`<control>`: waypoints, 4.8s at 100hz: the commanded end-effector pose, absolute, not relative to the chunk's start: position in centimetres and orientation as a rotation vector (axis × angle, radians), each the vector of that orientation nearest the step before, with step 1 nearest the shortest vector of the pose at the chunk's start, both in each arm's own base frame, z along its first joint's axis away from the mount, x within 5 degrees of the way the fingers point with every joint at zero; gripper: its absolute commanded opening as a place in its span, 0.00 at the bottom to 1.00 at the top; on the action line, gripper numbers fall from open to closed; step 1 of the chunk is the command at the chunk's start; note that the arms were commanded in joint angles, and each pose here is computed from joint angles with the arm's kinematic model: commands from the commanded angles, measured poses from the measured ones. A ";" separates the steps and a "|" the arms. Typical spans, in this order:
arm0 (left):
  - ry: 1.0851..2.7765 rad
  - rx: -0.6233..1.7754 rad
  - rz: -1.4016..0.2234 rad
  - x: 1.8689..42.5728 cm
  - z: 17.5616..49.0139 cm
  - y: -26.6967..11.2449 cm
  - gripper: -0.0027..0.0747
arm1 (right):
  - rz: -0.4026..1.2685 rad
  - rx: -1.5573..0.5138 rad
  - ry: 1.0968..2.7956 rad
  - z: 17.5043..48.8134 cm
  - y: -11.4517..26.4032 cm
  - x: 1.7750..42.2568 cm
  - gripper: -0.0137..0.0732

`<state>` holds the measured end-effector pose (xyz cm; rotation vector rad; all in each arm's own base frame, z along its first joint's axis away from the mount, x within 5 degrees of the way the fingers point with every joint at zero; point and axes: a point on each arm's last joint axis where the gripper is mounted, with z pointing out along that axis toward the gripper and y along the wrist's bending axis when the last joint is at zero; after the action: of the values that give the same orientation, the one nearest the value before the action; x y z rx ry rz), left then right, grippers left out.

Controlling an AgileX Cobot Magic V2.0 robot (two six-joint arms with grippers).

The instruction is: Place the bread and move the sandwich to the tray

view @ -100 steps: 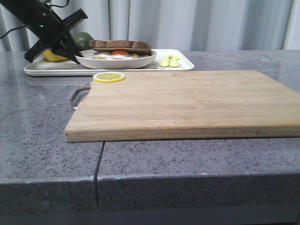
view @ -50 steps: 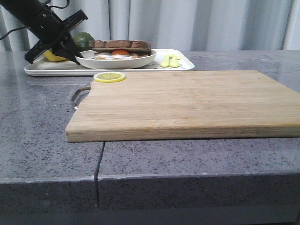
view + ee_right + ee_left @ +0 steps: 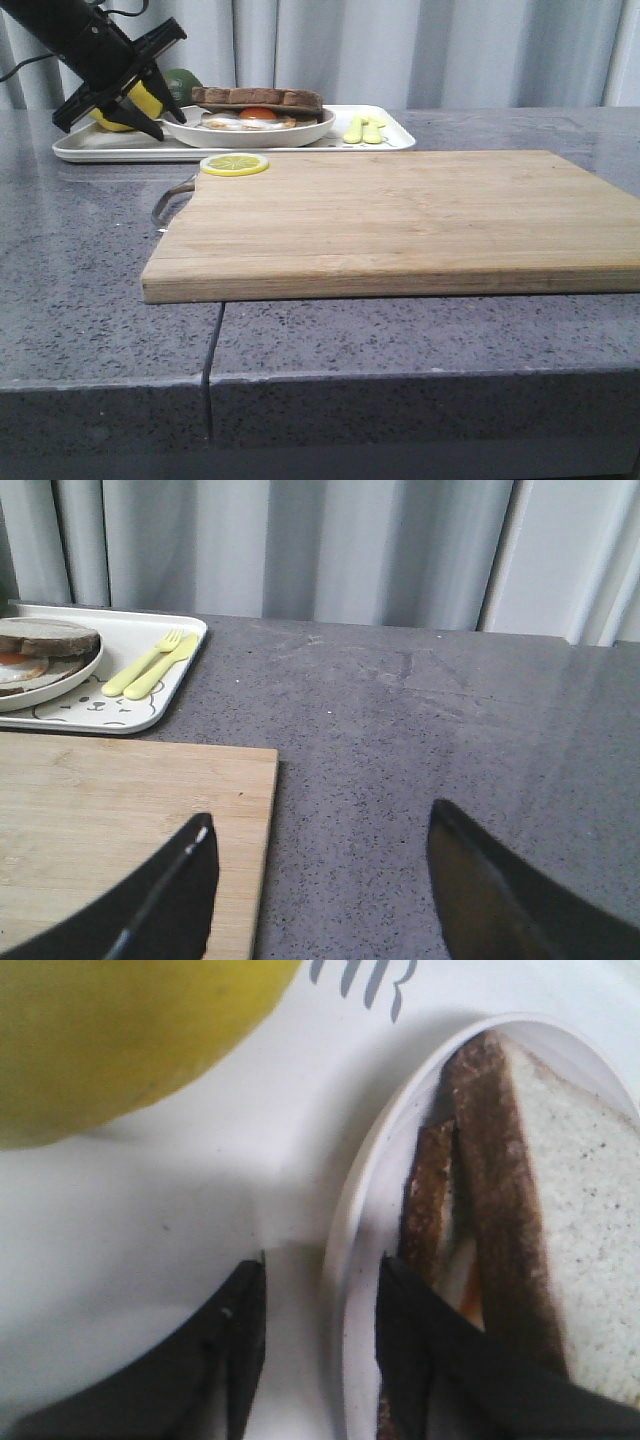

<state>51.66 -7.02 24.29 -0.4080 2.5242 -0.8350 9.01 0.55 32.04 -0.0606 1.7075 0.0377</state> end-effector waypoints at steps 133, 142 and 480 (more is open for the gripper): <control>2.036 0.181 -0.401 33.3 54.3 -8.6 0.42 | 0.032 -0.061 1.608 33.6 0.5 9.0 0.68; 2.006 0.225 -0.325 31.5 55.2 -9.7 0.42 | 0.032 -0.061 1.608 33.6 0.5 9.0 0.68; 1.465 0.180 0.002 4.4 25.4 -0.5 0.01 | 0.032 -0.060 1.615 33.5 0.5 9.0 0.08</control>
<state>4.74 -0.58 24.93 0.2129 1.5549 -0.0162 9.00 0.55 32.03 -0.0606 1.7093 0.0375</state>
